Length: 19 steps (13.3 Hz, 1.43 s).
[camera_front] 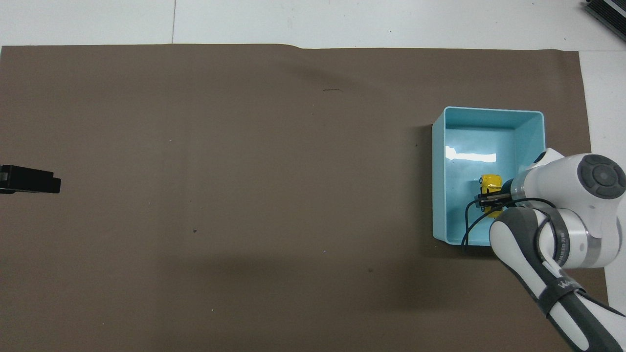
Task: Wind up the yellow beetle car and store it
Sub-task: 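Lower the car onto the box floor and open the right gripper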
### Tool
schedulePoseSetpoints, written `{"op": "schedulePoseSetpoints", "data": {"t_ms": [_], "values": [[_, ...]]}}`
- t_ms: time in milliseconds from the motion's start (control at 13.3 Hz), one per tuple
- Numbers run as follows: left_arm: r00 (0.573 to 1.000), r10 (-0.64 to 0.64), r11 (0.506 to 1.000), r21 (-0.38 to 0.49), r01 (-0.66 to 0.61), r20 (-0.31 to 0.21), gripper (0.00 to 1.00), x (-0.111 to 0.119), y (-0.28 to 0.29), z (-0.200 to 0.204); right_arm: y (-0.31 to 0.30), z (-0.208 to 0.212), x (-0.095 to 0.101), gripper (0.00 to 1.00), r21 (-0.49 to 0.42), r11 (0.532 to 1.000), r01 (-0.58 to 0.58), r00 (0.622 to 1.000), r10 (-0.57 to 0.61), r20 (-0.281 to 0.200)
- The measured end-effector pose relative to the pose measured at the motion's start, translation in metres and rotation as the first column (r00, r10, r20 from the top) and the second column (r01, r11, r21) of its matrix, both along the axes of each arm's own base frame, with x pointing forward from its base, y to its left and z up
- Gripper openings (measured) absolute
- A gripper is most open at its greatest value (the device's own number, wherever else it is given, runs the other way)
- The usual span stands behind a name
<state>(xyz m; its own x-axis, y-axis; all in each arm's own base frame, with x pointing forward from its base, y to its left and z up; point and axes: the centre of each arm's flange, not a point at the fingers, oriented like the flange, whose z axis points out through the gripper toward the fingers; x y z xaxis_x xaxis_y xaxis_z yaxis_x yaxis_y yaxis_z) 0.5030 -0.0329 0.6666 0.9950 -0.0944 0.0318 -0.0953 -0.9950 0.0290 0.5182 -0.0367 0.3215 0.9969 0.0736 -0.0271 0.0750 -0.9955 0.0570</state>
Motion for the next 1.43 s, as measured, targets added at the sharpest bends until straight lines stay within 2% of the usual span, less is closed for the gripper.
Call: {"op": "schedulePoseSetpoints", "data": {"t_ms": [375, 450, 675, 750, 1125, 1425], "values": [[1.0, 0.0, 1.0, 0.0, 0.0, 0.0, 1.0, 0.0, 0.0, 0.0, 0.004, -0.025, -0.007, 0.54, 0.005, 1.0, -0.012, 1.0, 0.012, 0.003], [1.0, 0.0, 1.0, 0.0, 0.0, 0.0, 1.0, 0.0, 0.0, 0.0, 0.006, -0.026, -0.005, 0.61, 0.006, 1.0, -0.02, 1.0, 0.02, 0.002], [1.0, 0.0, 1.0, 0.0, 0.0, 0.0, 1.0, 0.0, 0.0, 0.0, 0.005, -0.007, 0.007, 0.97, 0.003, 1.0, -0.03, 1.0, 0.03, -0.005], [1.0, 0.0, 1.0, 0.0, 0.0, 0.0, 1.0, 0.0, 0.0, 0.0, 0.004, 0.004, 0.014, 1.0, 0.001, 1.0, -0.027, 1.0, 0.027, -0.013], [1.0, 0.0, 1.0, 0.0, 0.0, 0.0, 1.0, 0.0, 0.0, 0.0, -0.003, 0.084, 0.047, 1.0, -0.011, 1.0, -0.004, 1.0, 0.004, 0.001], [1.0, 0.0, 1.0, 0.0, 0.0, 0.0, 1.0, 0.0, 0.0, 0.0, 0.004, 0.133, 0.057, 1.0, -0.019, 0.993, 0.115, 0.993, -0.115, -0.016]]}}
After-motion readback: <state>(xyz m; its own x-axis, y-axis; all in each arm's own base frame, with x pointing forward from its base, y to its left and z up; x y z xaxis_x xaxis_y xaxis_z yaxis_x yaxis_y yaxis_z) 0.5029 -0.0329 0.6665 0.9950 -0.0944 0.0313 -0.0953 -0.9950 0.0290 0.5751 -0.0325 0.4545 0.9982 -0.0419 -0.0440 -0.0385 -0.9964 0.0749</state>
